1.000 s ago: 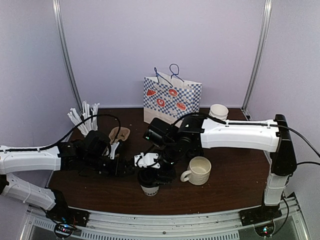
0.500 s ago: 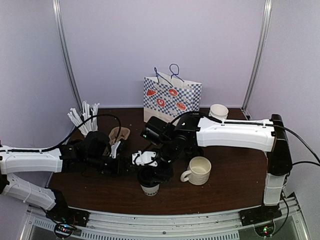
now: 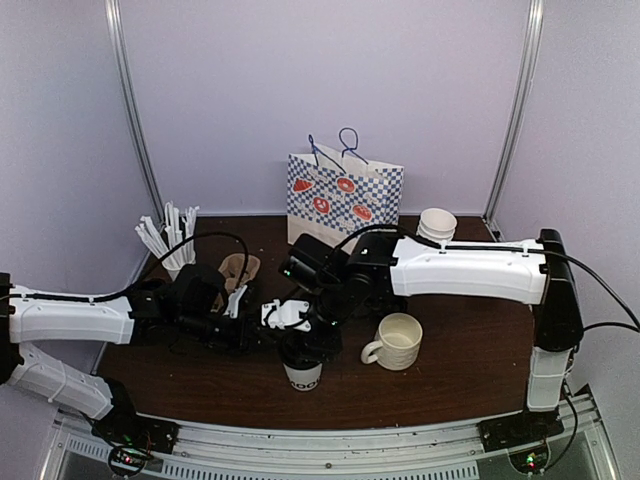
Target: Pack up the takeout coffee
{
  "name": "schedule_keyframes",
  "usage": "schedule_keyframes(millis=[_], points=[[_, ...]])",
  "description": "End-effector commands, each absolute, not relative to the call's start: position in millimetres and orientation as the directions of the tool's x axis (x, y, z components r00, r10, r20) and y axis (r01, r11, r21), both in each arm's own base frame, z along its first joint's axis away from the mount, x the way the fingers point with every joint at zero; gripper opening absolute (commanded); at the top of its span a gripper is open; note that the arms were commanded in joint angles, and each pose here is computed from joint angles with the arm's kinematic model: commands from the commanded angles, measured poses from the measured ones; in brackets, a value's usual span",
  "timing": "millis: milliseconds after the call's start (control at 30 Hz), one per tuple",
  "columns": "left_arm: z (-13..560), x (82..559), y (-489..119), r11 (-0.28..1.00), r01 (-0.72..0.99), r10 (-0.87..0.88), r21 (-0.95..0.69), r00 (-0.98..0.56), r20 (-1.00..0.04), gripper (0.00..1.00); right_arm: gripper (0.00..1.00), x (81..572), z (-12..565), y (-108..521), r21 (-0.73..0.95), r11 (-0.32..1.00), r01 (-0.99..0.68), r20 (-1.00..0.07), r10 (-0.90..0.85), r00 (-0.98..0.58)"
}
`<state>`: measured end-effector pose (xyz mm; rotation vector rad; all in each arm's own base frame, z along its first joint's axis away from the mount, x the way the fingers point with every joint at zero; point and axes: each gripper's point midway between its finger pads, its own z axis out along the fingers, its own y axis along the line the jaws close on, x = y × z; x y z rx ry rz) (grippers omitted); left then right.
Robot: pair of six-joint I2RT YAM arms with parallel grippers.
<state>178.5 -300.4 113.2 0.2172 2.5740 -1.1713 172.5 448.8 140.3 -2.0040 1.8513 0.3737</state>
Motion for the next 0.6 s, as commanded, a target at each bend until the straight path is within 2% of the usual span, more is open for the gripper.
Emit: schedule_keyframes(millis=[0, 267, 433, 567], points=[[66, 166, -277, 0.755, 0.174, 0.029, -0.633, -0.972, -0.232, 0.39, 0.72, 171, 90, 425, -0.104, -0.033, -0.994, -0.302, -0.951, 0.063], [50, 155, -260, 0.805, 0.149, 0.047, -0.575, -0.981, -0.187, 0.33, 0.73, 145, 57, 413, -0.179, -0.128, -0.976, -0.193, -0.968, 0.162], [36, 148, -250, 0.831, 0.138, 0.059, -0.539, -0.985, -0.16, 0.33, 0.71, 137, 41, 410, -0.144, -0.134, -0.98, -0.134, -0.979, 0.153], [41, 153, -254, 0.827, 0.167, 0.076, -0.536, -0.979, -0.188, 0.33, 0.7, 142, 49, 415, -0.165, -0.121, -0.979, -0.155, -0.977, 0.147]])
